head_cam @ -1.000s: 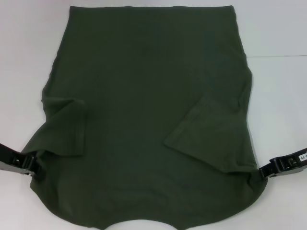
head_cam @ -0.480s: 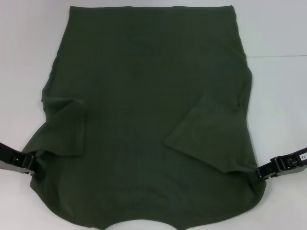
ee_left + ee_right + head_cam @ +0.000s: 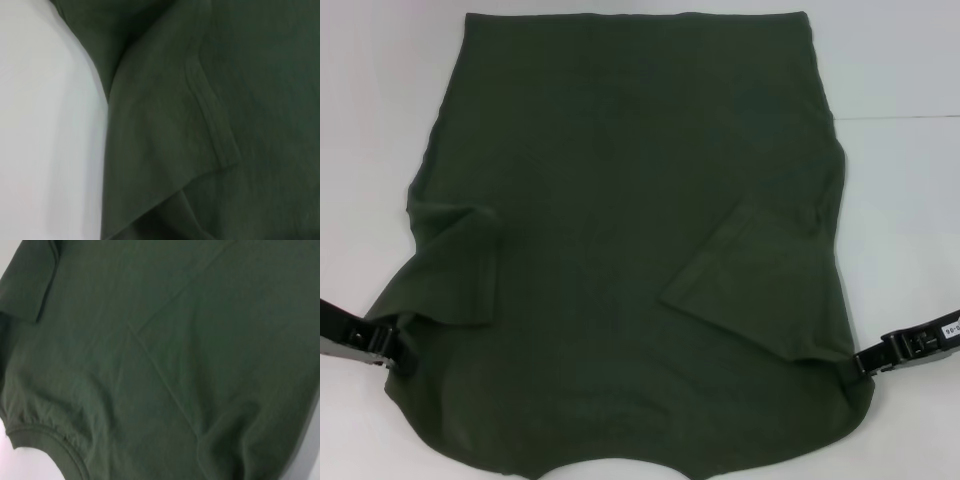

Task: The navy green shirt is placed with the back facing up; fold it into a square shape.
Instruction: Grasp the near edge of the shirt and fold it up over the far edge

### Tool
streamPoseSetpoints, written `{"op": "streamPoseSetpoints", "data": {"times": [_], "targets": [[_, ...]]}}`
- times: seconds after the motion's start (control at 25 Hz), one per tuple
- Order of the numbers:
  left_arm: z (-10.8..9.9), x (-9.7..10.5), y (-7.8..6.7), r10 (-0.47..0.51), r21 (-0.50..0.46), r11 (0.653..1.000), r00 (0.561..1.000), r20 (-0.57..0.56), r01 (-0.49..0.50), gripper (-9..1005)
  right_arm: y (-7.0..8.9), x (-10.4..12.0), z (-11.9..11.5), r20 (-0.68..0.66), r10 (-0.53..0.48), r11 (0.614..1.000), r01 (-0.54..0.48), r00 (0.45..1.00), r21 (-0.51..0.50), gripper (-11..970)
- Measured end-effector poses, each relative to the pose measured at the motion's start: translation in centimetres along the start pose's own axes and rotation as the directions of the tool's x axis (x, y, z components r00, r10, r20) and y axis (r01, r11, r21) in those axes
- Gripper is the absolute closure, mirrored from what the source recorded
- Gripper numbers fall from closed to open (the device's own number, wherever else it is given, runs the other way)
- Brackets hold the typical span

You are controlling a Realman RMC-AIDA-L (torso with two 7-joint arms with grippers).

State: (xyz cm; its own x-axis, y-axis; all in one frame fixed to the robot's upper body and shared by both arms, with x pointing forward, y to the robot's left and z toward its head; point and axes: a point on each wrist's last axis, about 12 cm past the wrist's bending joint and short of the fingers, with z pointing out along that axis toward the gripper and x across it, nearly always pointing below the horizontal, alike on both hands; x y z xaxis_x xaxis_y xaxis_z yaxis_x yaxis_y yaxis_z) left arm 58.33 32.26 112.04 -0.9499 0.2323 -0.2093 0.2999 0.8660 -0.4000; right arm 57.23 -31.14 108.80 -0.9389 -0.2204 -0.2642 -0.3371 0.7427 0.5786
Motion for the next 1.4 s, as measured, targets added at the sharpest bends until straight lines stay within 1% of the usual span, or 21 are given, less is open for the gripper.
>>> {"op": "streamPoseSetpoints", "data": {"times": [0.32, 0.52, 1.04, 1.4], "targets": [[0.01, 0.11, 0.02, -0.003, 0.003, 1.0, 1.0, -0.003, 0.003, 970, -0.14, 0.19, -0.06, 0.006, -0.001, 1.0, 0.001, 1.0, -0.002, 724], [0.03, 0.12, 0.08, -0.004, 0.0, 1.0, 1.0, 0.0, 0.004, 971, -0.06, 0.11, -0.02, 0.002, -0.006, 1.0, 0.006, 1.0, -0.001, 929], [0.06, 0.11, 0.08, 0.028, 0.003, 1.0, 1.0, 0.006, -0.028, 971, -0.06, 0.07, -0.05, 0.001, -0.008, 1.0, 0.008, 1.0, 0.0, 934], [-0.05, 0.3, 0.2, 0.066, 0.009, 0.998, 0.998, 0.005, -0.066, 971, -0.47, 0.34, -0.72, -0.002, -0.014, 1.0, 0.014, 1.0, 0.006, 933]]}}
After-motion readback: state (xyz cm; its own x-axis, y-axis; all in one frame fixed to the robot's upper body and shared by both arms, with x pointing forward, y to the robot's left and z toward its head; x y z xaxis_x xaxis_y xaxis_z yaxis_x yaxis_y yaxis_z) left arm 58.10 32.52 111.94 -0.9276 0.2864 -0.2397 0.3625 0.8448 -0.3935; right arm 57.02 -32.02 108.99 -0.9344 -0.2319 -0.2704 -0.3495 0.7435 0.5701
